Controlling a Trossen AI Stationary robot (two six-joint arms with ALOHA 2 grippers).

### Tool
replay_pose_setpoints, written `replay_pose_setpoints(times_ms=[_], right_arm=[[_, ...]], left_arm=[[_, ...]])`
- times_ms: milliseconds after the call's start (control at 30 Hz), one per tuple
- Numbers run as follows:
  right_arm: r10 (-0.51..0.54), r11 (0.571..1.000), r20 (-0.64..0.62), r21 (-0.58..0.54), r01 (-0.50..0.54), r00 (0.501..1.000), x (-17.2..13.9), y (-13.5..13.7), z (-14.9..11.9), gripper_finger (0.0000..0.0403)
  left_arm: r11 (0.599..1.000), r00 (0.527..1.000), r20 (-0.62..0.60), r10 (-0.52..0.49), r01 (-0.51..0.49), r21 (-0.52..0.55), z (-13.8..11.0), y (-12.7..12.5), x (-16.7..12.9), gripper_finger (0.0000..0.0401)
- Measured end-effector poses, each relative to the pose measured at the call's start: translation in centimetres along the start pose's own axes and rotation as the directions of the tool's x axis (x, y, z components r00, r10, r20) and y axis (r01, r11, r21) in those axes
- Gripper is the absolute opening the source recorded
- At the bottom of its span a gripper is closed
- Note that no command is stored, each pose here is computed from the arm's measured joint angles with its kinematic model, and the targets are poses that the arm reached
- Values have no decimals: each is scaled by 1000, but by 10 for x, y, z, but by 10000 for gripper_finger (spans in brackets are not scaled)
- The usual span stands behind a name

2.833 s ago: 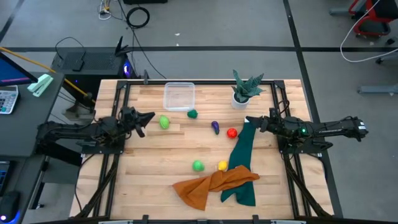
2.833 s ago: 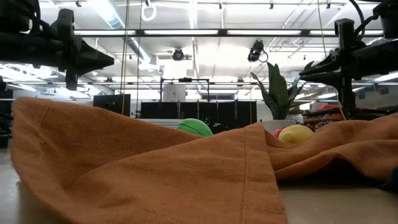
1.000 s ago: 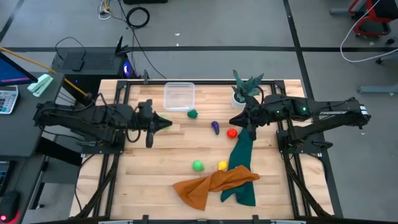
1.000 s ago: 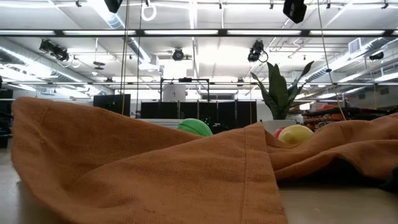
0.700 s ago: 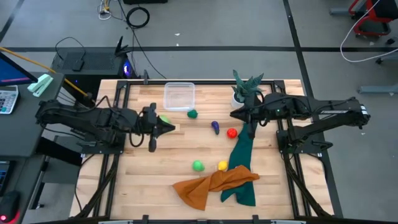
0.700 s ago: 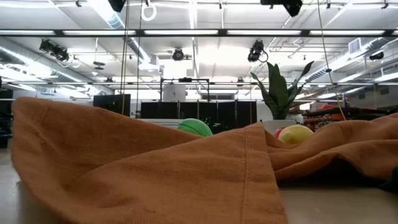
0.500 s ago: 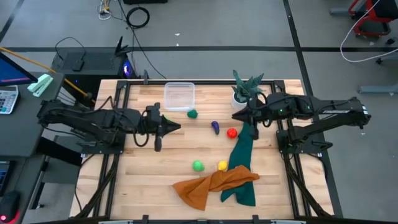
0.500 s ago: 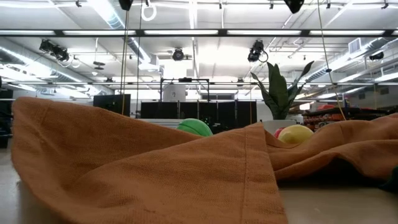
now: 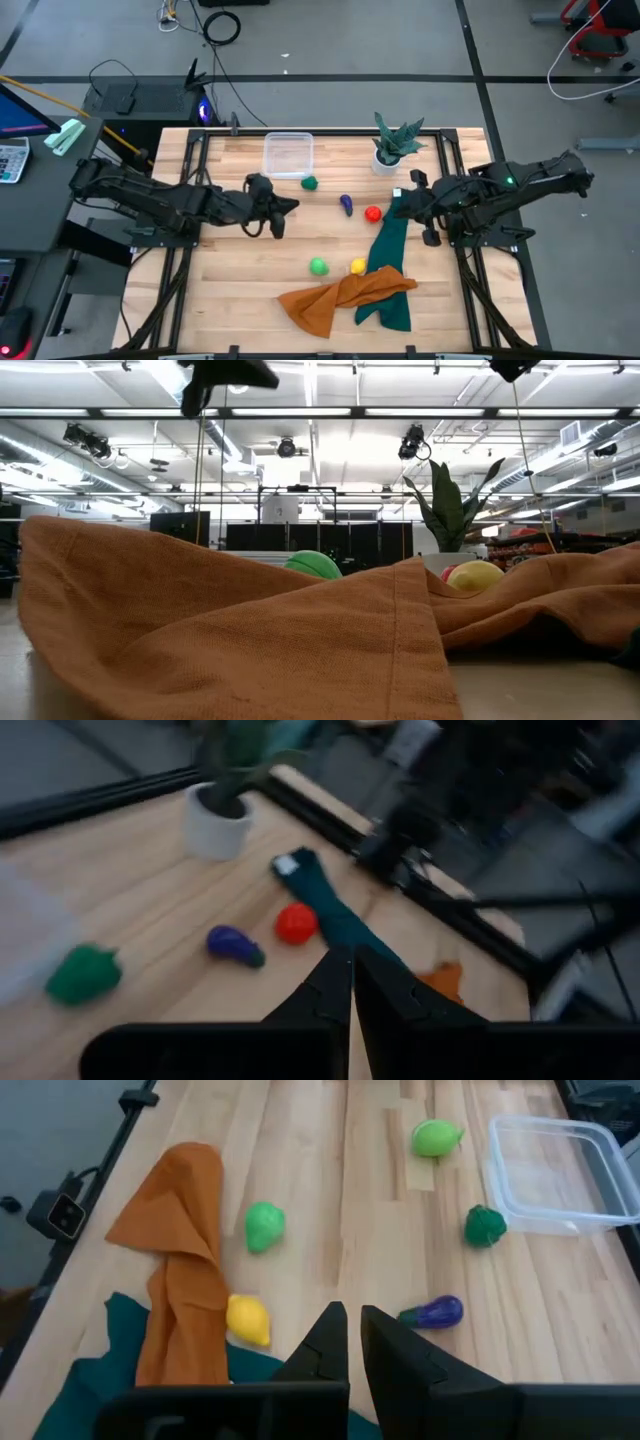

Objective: Pick and placing Produce into tupperware
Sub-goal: Put the green melon into the transparent bin

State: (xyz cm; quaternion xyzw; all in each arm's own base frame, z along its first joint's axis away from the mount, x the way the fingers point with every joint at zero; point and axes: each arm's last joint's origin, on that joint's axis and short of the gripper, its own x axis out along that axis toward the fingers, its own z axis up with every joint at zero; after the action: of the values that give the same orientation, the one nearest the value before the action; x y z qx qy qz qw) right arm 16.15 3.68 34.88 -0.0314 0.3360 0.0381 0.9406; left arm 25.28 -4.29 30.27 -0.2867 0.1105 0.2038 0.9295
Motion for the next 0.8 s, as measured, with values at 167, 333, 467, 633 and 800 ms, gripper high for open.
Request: replay_pose_setpoints(times_ms=[167,333,467,633,800], right_arm=[[-19,1000,-3,-2,19,1000,0,1,-1,3],[-51,999,1,2,51,999,0,1,0,3],[-99,995,17,20,98,995,4,0,3,2],[-124,991,51,65,121,991,14,1,11,2],[-130,988,53,89,125,990,29,4,17,4]], left_arm=[[991,993,-44,107,-111,-74,-7,10,-2,12],[969,967,-118,227,-236,-68,5,17,-8,12],[936,931,-150,333,-346,-68,32,21,-18,13],[832,845,-197,497,-529,-170,57,38,-31,13],[711,729,-275,627,-680,-180,56,63,-35,18]])
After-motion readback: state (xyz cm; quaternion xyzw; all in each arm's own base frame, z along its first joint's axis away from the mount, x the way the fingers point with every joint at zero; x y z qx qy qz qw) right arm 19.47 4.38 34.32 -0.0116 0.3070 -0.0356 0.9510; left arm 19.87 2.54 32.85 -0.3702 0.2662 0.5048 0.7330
